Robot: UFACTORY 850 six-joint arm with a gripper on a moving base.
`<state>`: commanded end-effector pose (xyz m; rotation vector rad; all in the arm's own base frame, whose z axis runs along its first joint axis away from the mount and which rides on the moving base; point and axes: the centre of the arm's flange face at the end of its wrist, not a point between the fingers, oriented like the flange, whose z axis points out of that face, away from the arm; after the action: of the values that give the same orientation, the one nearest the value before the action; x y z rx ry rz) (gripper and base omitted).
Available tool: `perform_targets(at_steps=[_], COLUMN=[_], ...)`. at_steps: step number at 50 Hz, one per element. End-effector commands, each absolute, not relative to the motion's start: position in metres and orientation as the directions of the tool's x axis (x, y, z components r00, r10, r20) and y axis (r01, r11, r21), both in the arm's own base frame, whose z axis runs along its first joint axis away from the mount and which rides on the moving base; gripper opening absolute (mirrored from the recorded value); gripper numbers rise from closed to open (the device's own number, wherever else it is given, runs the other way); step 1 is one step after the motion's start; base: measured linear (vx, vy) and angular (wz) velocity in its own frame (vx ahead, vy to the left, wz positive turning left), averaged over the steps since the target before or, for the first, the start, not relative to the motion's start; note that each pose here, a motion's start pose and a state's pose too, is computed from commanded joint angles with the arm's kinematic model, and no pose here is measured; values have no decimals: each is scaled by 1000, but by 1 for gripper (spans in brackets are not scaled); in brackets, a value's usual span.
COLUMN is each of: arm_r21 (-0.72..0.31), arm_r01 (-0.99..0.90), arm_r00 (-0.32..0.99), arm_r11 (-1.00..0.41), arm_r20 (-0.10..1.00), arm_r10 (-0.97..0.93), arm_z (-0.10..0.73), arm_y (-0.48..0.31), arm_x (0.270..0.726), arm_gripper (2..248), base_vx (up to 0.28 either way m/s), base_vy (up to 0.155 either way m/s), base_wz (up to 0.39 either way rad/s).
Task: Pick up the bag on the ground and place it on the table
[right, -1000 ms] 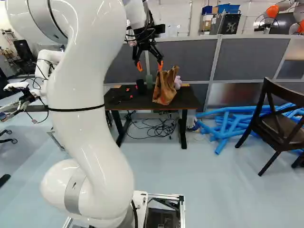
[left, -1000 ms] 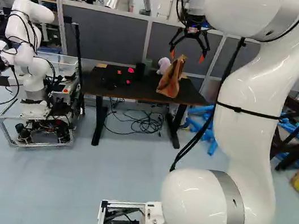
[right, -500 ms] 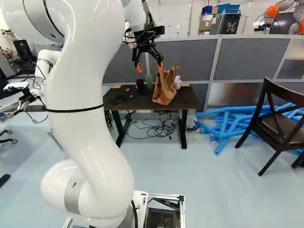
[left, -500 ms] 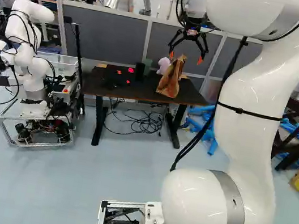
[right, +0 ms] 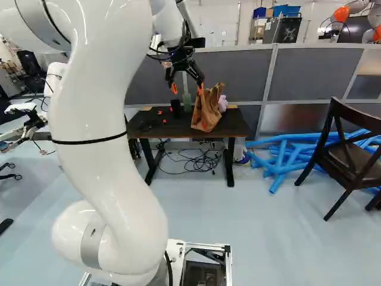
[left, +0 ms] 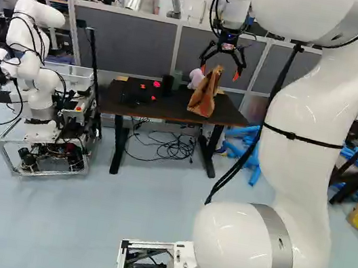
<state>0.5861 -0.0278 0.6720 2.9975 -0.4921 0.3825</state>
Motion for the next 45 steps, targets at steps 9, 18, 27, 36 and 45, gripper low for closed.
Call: perform_targets(at_steps=[9, 18, 27, 36, 45], arm_r21=[24, 10, -5, -20, -34], arm_r01=[-306, -286, -263, -238, -211], arm_r00=[914, 908, 899, 886, 867], arm_r11=[-952, -958, -965, -971, -977], arm_r20=[288, 323, 363, 406, 454], arm_r10=[-287, -267, -247, -226, -204], arm_z=[660, 646, 631, 614, 595], arm_y=[-26, -25, -22, -20, -18], arm_x=[582, 577, 570, 561, 550], arm_gripper=[247, 247, 247, 247, 247], base_vx=[0, 0, 0, 0, 0], base_vy=[0, 0, 0, 0, 0], base_wz=[0, 0, 0, 0, 0])
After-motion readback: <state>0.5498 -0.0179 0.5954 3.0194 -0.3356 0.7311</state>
